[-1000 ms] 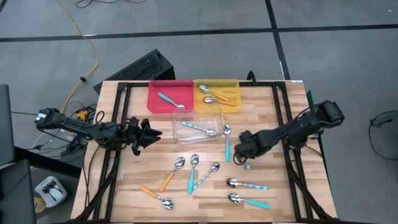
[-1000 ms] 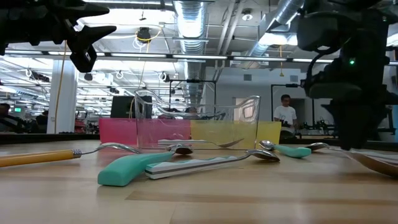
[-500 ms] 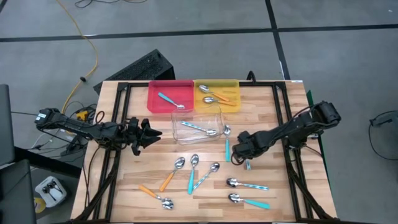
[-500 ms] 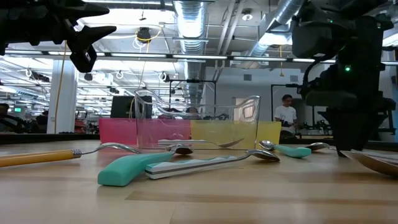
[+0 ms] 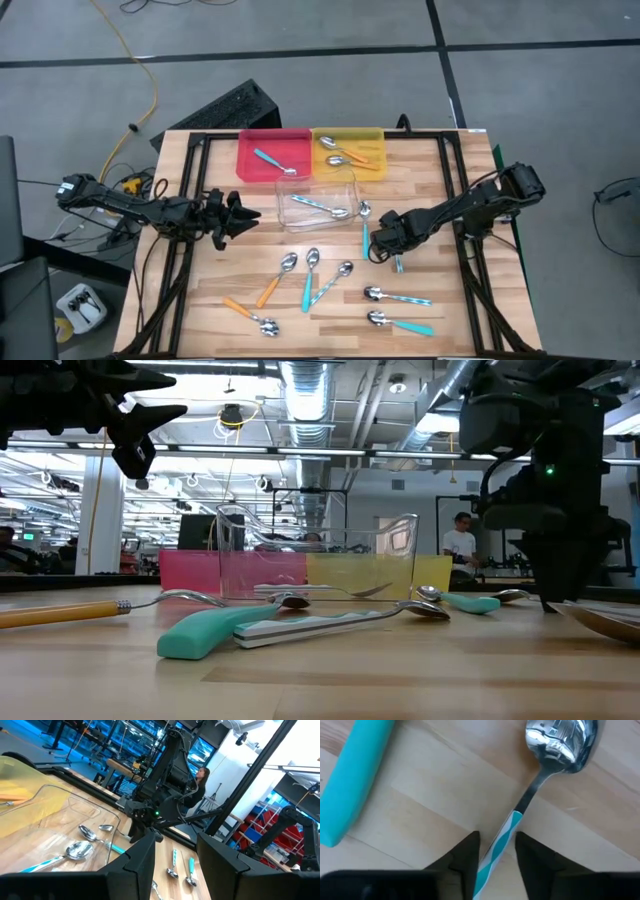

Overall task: Sort silverware by color (type)
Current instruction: Put the green patterned spoon into the transparent bin

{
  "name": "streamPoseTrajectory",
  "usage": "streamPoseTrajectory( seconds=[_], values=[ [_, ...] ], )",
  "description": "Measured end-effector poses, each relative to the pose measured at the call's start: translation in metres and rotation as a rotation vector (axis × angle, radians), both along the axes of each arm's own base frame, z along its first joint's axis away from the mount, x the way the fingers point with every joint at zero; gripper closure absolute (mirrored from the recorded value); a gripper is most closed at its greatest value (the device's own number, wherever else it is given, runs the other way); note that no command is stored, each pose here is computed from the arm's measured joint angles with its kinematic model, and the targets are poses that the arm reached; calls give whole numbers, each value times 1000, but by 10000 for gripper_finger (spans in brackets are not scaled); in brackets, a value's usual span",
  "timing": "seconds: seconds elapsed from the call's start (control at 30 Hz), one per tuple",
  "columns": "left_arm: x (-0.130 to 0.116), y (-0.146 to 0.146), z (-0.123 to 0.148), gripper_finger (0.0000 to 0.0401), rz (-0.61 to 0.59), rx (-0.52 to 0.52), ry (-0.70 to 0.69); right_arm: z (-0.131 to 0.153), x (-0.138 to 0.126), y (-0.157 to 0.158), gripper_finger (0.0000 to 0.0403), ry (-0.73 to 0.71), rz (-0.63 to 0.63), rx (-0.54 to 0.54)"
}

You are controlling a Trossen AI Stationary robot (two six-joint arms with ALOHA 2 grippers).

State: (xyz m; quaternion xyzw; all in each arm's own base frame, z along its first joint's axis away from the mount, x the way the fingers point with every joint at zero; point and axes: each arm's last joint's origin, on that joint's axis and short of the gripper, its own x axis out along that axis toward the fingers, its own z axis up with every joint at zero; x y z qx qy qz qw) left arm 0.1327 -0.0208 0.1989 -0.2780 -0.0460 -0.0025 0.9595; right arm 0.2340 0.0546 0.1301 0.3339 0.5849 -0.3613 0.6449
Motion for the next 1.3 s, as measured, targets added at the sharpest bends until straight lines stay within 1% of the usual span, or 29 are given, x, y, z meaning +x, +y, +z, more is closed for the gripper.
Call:
streamPoseTrajectory(
  seconds=[0.17,0.3,0.57,0.93,1.2,1.3],
  values=[
    [0,0,0,271,1,1,1,1,-1,0,329,-2,-2,0],
    [0,0,0,271,1,0,2,1,-1,0,356,-5,-13,-7],
    [0,0,0,271,1,0,2,1,0,0,352,-10,-12,-13],
    [0,0,0,271,1,0,2,15,9,-1,352,4,26,-41],
    [0,0,0,271,1,1,3,15,9,-9,352,25,29,-50],
    [0,0,0,271,1,1,2,21,6,-10,352,22,40,-50]
  ],
)
